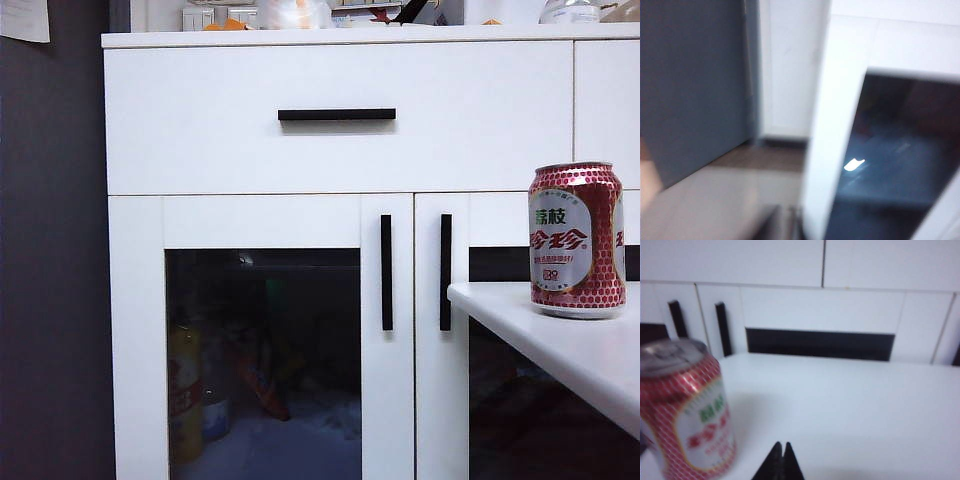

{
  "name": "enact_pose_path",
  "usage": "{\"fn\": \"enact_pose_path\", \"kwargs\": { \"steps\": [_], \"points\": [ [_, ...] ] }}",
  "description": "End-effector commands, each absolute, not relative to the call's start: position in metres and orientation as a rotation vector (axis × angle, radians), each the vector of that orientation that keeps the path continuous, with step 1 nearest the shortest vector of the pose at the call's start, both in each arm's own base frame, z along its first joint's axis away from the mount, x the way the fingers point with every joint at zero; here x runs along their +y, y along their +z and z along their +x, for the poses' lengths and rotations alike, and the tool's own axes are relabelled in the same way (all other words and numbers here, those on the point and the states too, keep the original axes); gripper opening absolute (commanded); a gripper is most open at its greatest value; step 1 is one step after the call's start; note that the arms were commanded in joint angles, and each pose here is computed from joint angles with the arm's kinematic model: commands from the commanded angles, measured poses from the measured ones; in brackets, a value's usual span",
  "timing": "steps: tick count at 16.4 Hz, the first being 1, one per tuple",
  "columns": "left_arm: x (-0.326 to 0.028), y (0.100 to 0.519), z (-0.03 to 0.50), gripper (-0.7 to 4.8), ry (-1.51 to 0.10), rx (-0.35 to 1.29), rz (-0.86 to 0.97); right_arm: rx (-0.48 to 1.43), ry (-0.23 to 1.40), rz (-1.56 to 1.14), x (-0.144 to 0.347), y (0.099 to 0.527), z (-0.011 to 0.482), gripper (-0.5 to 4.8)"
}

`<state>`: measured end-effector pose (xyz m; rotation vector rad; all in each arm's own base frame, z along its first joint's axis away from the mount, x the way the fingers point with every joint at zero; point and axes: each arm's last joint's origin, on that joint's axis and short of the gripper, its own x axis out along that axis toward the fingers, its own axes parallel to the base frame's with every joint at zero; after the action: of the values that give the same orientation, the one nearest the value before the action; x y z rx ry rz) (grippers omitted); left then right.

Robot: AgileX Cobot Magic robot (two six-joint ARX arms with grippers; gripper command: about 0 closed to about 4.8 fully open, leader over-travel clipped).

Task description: Open the left door of the white cabinet, pick up a can of beverage from the table on the right, place it inside the cabinet, and finally close the cabinet door.

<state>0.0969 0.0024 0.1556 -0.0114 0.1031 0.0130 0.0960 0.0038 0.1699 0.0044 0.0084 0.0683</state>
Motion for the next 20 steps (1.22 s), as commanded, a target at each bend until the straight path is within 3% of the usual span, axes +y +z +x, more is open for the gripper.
{"fn": "enact_pose_path", "kwargs": {
  "steps": [1, 2, 4, 7, 9, 12, 15, 17, 20],
  "points": [
    [-0.001, 0.2, 0.091, 4.79, -0.13, -0.167, -0.213, -0.125, 0.092, 0.091, 0.004, 0.236, 0.074, 3.67],
    [-0.002, 0.215, 0.086, 4.79, -0.141, -0.196, -0.247, -0.177, 0.083, 0.084, 0.003, 0.257, 0.064, 4.05],
    [-0.004, 0.252, 0.072, 4.79, -0.212, -0.284, -0.235, -0.314, 0.081, 0.03, 0.003, 0.307, 0.041, 4.04],
    [-0.008, 0.307, 0.065, 4.79, -0.343, -0.354, -0.247, -0.329, 0.126, 0.022, 0.004, 0.367, 0.039, 4.04],
    [-0.011, 0.349, 0.078, 4.79, -0.424, -0.329, -0.236, -0.328, 0.215, -0.003, 0.007, 0.407, 0.048, 4.04],
    [-0.027, 0.376, 0.118, 4.79, -0.613, -0.287, -0.299, -0.356, 0.276, -0.014, 0.009, 0.435, 0.06, 4.04],
    [-0.082, 0.363, 0.163, 4.79, -0.783, -0.233, -0.365, -0.289, 0.332, 0.063, 0.01, 0.445, 0.064, 3.99],
    [-0.133, 0.338, 0.185, 4.79, -0.916, -0.181, -0.291, -0.271, 0.336, 0.087, 0.01, 0.444, 0.067, 4.0],
    [-0.177, 0.301, 0.21, 4.79, -0.91, -0.132, -0.272, -0.24, 0.345, 0.093, 0.011, 0.441, 0.066, 4.0]
  ]
}}
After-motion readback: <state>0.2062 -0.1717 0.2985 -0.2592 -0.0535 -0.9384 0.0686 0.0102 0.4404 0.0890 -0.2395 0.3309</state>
